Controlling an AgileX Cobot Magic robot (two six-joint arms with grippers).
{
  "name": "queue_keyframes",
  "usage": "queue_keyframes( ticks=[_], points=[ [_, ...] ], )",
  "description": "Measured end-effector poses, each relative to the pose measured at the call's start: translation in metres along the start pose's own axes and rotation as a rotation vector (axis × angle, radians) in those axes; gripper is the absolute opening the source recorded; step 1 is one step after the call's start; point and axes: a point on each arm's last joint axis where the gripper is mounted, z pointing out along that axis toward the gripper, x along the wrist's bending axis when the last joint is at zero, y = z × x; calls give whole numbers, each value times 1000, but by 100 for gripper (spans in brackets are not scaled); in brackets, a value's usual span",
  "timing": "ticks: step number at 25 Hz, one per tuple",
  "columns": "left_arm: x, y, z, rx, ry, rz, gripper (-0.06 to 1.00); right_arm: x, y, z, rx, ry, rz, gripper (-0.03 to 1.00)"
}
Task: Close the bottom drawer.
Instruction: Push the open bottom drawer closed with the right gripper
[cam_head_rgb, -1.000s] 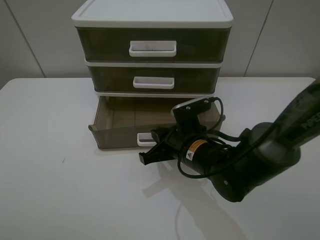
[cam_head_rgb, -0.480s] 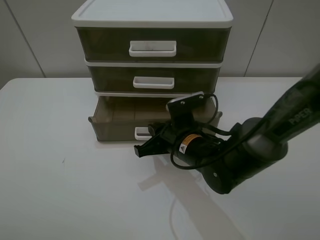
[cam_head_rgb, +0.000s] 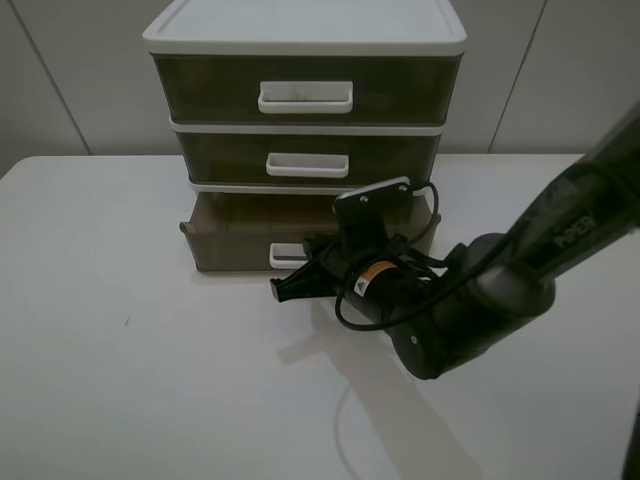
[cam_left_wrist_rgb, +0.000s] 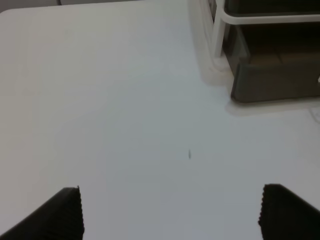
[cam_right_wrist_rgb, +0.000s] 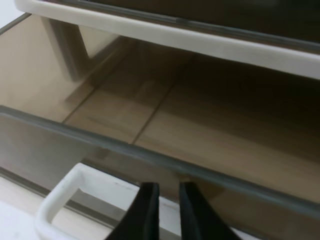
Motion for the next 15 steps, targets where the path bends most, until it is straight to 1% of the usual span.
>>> queue_keyframes(
  ticks=[15],
  points=[
    [0, 0, 0, 0, 0, 0, 72, 0, 6, 21, -34, -80, 74, 2]
  ],
)
